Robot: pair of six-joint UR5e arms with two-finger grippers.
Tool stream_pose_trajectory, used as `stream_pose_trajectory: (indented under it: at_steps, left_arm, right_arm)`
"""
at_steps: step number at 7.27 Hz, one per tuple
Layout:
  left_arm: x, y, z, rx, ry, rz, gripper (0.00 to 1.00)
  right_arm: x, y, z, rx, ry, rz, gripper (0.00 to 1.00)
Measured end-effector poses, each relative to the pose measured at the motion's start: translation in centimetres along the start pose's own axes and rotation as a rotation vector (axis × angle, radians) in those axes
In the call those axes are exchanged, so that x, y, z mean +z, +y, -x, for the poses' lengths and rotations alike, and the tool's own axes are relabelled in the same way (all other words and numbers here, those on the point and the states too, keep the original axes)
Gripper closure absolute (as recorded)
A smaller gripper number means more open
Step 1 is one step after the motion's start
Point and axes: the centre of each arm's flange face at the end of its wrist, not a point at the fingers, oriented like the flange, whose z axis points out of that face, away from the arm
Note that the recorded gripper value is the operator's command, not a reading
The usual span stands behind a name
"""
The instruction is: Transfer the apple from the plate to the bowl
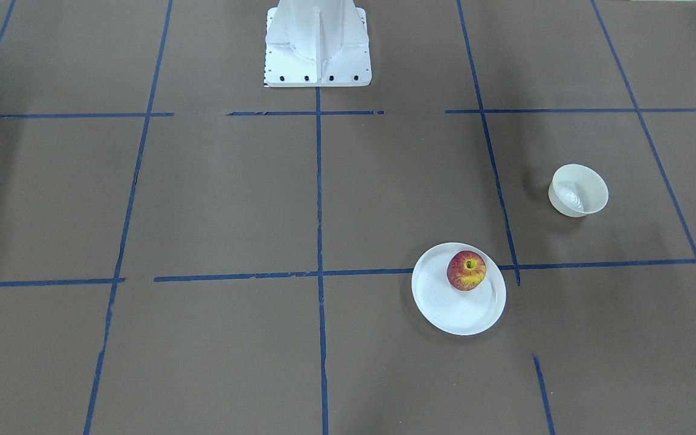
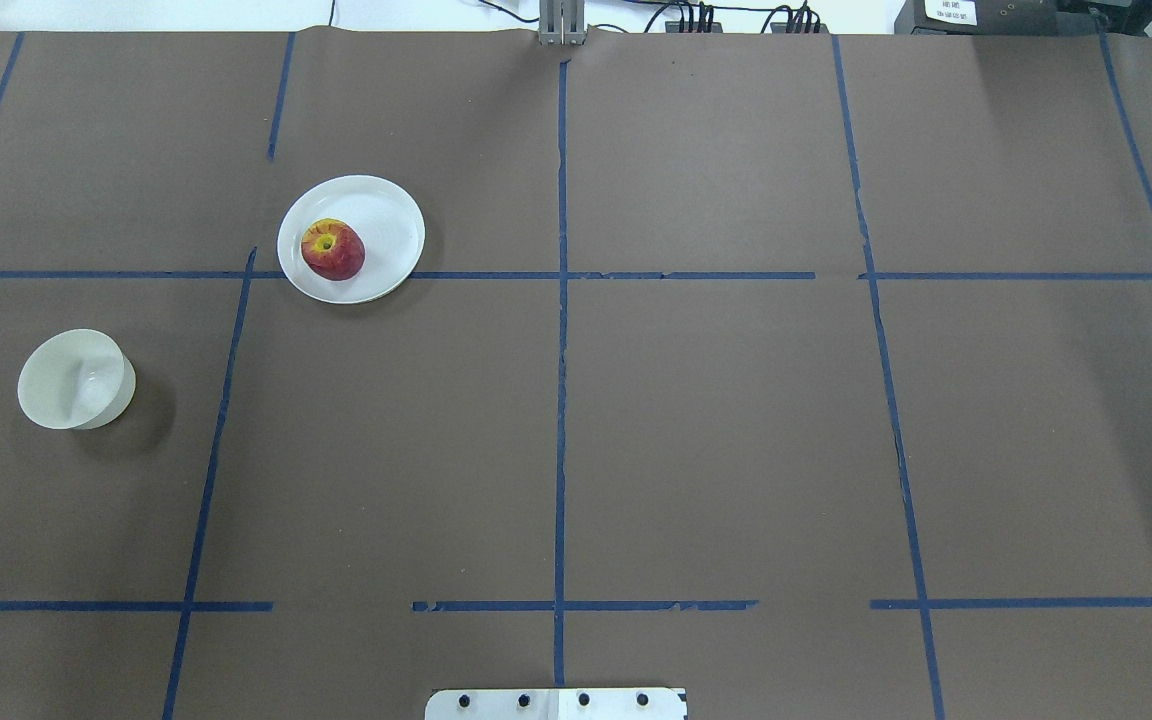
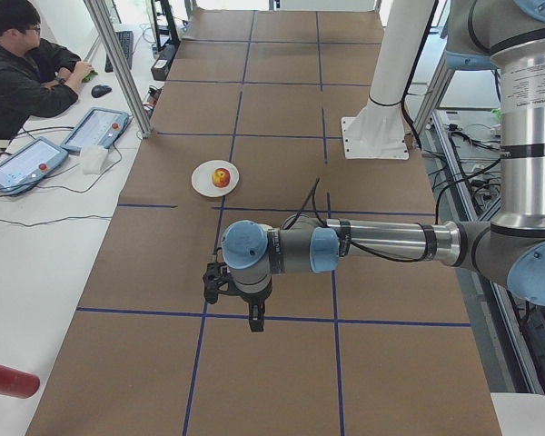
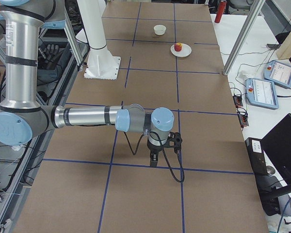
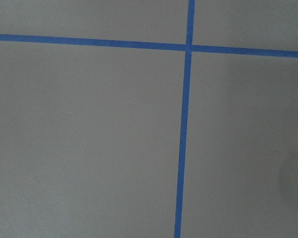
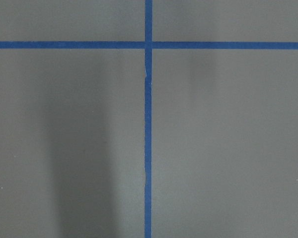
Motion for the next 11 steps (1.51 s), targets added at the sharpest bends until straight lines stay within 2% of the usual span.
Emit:
stream_pose_trajectory:
  at_steps: [2,5,6,8,11]
  left_arm:
    - [-0.8,-0.8,-0.9,0.019,0.002,-0.017,0.0]
    - [-4.1,-5.5,-6.2,0.049,0.001,-0.086,0.0]
    - [-4.2,-7.6,-10.2,0.047,0.005,-0.089,0.0]
    - [-2.5,-11.2,-22.3,0.031,0.0,-0.076,0.0]
    - [2.2,-12.4,-40.9,-0.059,0.02,-0.024,0.0]
  right_arm:
    - [0.0,0.0,0.0,0.0,0.0,0.0,0.0]
    - [0.0,0.0,0.0,-0.001,0.0,0.0,0.0]
    - [0.0,0.0,0.0,-0.001,0.0,0.0,0.0]
    - [0.0,0.0,0.0,-0.001,0.0,0.0,0.0]
    - [0.0,0.0,0.0,0.0,0.0,0.0,0.0]
